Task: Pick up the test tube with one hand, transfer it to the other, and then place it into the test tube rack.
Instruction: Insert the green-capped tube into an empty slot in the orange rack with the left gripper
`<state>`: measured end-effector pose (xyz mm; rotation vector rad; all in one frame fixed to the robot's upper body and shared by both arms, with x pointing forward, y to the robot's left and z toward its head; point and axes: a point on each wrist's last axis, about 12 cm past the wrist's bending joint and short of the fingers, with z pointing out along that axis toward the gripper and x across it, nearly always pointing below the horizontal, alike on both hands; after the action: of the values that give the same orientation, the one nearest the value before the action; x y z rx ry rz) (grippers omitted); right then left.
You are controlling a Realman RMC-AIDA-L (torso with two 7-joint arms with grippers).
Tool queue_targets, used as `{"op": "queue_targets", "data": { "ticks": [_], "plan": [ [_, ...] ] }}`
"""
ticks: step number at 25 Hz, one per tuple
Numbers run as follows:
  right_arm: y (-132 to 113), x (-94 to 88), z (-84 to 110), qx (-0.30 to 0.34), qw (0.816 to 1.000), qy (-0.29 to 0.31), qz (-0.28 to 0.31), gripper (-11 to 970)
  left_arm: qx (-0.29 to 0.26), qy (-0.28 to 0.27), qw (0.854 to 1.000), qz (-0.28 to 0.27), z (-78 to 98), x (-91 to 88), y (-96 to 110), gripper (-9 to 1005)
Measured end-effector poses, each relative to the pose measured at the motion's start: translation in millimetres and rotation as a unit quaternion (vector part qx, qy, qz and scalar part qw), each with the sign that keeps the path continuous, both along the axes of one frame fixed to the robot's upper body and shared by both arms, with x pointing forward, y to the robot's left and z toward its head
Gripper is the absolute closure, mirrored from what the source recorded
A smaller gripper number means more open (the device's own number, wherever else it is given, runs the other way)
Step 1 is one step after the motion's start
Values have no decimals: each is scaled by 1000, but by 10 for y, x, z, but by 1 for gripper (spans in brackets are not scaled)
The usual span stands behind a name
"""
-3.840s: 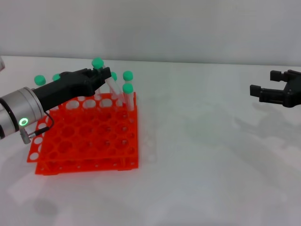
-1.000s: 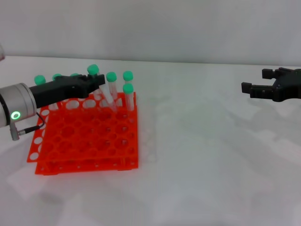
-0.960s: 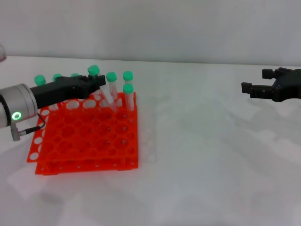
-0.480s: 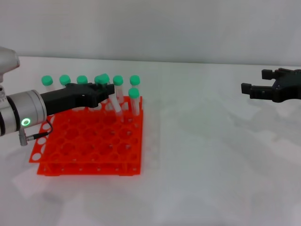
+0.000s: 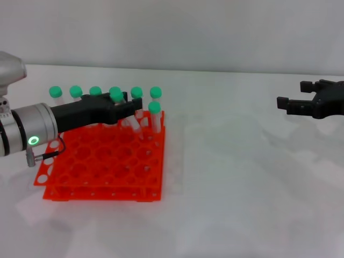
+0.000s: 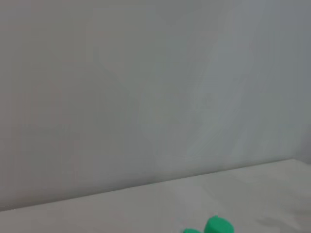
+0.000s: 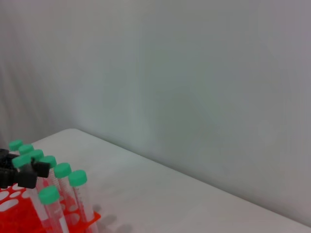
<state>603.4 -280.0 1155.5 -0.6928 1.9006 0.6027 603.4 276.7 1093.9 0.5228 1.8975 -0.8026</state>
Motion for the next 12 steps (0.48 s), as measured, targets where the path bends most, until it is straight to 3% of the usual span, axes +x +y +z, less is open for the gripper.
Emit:
{"op": "queue_targets", "data": {
  "ticks": [10, 12],
  "plan": [
    [7, -14, -13, -2, 1000, 1, 5, 103, -10, -7, 1000, -25, 23, -22, -67, 294],
    [20, -16, -19, -3, 1000, 2, 7, 103, -9, -8, 999, -31, 20, -23, -92, 277]
  ]
}}
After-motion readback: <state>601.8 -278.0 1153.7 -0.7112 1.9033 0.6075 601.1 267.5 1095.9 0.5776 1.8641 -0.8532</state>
